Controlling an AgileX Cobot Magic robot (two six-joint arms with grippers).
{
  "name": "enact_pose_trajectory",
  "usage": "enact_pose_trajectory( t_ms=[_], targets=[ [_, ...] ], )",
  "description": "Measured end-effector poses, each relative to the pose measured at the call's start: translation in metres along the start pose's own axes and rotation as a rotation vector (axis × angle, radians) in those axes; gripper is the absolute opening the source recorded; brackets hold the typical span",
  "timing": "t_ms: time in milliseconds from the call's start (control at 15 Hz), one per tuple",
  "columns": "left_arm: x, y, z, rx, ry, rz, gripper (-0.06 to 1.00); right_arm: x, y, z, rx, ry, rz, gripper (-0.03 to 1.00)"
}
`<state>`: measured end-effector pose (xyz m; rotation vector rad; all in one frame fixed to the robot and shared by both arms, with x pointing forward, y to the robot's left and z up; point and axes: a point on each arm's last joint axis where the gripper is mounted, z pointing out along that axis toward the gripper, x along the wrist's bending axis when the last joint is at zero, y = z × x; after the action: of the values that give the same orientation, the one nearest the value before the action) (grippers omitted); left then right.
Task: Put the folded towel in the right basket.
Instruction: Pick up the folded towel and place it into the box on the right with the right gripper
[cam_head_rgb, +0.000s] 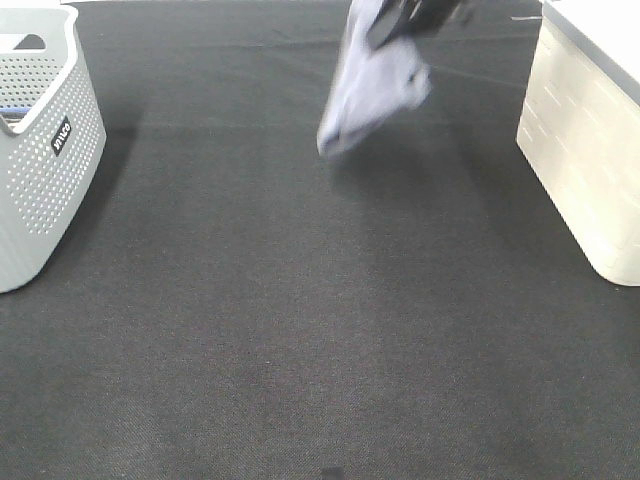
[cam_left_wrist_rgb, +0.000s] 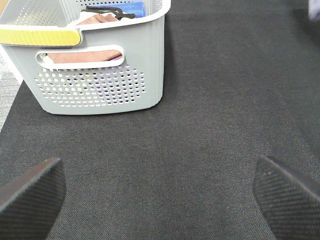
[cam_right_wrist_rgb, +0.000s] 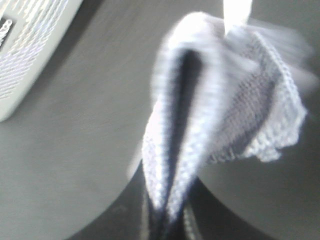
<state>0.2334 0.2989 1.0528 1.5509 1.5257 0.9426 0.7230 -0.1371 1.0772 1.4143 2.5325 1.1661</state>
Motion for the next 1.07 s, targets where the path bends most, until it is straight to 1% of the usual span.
enact_pose_trajectory(
  t_ms=[133, 200, 267, 333, 467, 533, 600, 733, 867, 1067],
  targets=[
    [0.0, 0.0, 0.0, 0.0, 0.0, 0.0, 0.97, 0.015, 0.012, -0.046, -0.049, -0.113, -0.069, 0.08],
    [0.0, 0.0, 0.0, 0.0, 0.0, 0.0, 0.97, 0.021, 0.015, -0.068, -0.073, -0.176, -0.083, 0.08],
    [0.0, 0.0, 0.0, 0.0, 0.0, 0.0, 0.97, 0.024, 0.018, -0.088, -0.1, -0.218, -0.085, 0.08],
    [0.0, 0.0, 0.0, 0.0, 0.0, 0.0, 0.97, 0.023, 0.019, -0.106, -0.124, -0.256, -0.081, 0.08],
    [0.0, 0.0, 0.0, 0.0, 0.0, 0.0, 0.97, 0.012, 0.018, -0.145, -0.184, -0.317, -0.042, 0.08],
    [0.0, 0.0, 0.0, 0.0, 0.0, 0.0, 0.97, -0.004, 0.013, -0.173, -0.218, -0.376, -0.007, 0.08],
    [0.0, 0.0, 0.0, 0.0, 0.0, 0.0, 0.97, -0.014, 0.008, -0.187, -0.228, -0.406, 0.017, 0.08],
    [0.0, 0.0, 0.0, 0.0, 0.0, 0.0, 0.97, -0.042, -0.009, -0.212, -0.222, -0.468, 0.096, 0.08],
    [0.0, 0.0, 0.0, 0.0, 0.0, 0.0, 0.97, -0.069, -0.026, -0.222, -0.198, -0.504, 0.171, 0.08],
    [0.0, 0.0, 0.0, 0.0, 0.0, 0.0, 0.97, -0.105, -0.053, -0.226, -0.143, -0.533, 0.276, 0.08]
  ],
)
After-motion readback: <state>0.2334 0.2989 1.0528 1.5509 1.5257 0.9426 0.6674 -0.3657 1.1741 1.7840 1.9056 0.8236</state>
